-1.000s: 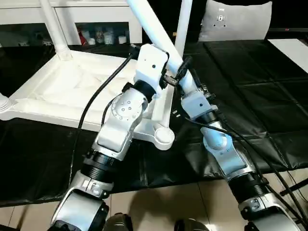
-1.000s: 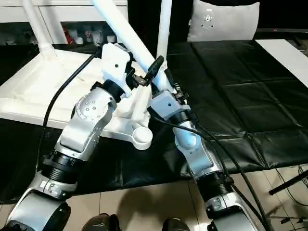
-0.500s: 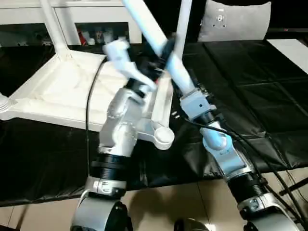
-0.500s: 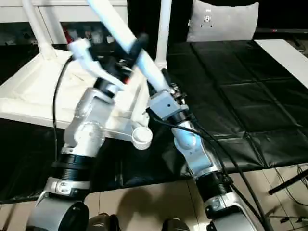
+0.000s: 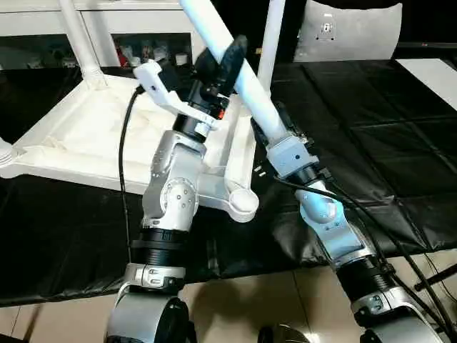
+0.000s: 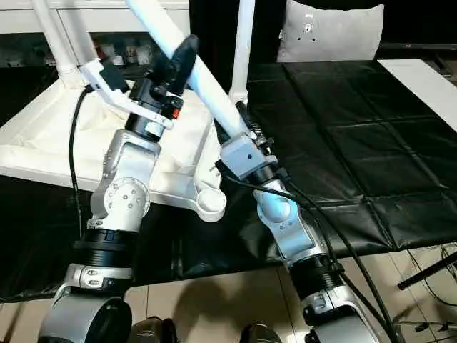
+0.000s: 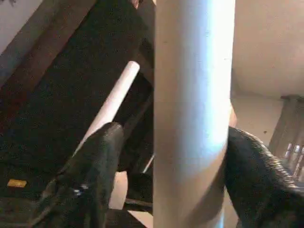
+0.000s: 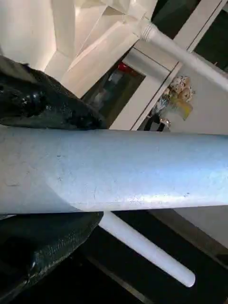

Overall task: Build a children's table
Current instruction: Pick table leg

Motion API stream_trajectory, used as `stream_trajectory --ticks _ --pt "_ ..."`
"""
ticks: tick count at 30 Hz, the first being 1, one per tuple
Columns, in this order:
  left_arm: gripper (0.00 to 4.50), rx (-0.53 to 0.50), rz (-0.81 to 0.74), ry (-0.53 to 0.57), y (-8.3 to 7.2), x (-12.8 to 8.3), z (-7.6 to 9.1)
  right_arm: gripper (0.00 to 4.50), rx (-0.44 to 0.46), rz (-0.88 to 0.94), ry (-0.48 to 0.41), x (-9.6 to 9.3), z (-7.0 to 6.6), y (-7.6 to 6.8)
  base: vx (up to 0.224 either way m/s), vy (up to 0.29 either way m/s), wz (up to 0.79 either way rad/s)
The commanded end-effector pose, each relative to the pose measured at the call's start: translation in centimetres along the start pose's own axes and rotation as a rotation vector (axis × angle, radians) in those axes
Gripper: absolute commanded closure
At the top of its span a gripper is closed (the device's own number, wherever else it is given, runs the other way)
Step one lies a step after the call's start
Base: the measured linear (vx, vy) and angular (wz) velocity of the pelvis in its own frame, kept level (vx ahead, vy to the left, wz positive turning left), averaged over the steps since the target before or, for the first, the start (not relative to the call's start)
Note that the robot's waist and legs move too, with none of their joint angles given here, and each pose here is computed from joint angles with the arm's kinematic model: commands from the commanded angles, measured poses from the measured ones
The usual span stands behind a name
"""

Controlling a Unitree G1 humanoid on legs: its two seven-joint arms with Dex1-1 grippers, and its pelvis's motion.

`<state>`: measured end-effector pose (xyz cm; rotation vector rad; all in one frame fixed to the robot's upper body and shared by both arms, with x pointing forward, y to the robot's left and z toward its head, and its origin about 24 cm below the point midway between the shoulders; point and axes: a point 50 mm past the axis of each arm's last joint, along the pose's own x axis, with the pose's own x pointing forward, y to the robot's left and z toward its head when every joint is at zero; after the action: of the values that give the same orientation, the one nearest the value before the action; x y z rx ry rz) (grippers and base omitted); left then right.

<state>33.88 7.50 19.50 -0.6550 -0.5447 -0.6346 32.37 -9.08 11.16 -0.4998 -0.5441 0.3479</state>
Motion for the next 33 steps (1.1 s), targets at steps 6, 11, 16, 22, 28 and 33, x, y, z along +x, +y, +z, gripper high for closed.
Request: stream_trajectory --ticks 6,11,16,22,28,33 --pt "1.88 0.02 -0.022 0.07 -0.4 -0.2 -1.8 2.64 0.027 -0.007 -0.029 0.0 0.3 -0.3 0.0 0.0 0.0" --pt "2.26 0.386 -0.077 0.188 0.6 -0.5 -2.1 2.64 0.07 0.056 -0.016 -0.2 -0.1 0.0 0.0 0.0 0.0" --pt "2.3 0.573 -0.123 0.198 1.3 -0.8 -1.1 2.64 0.101 0.046 0.032 -0.2 -0.8 -0.5 0.0 0.0 0.0" --pt "2.38 0.732 -0.201 0.209 1.4 -1.0 -0.8 2.64 0.114 0.109 0.073 -0.3 -1.5 -0.3 0.0 0.0 0.0" --pt "2.38 0.678 -0.185 0.192 1.4 -1.1 -0.8 2.64 0.171 0.135 0.112 -0.2 -1.9 0.1 0.0 0.0 0.0" --pt "2.39 0.48 -0.153 0.158 0.7 -1.2 -1.3 2.64 0.194 0.131 0.114 0.0 -1.8 0.1 0.0 0.0 0.0"
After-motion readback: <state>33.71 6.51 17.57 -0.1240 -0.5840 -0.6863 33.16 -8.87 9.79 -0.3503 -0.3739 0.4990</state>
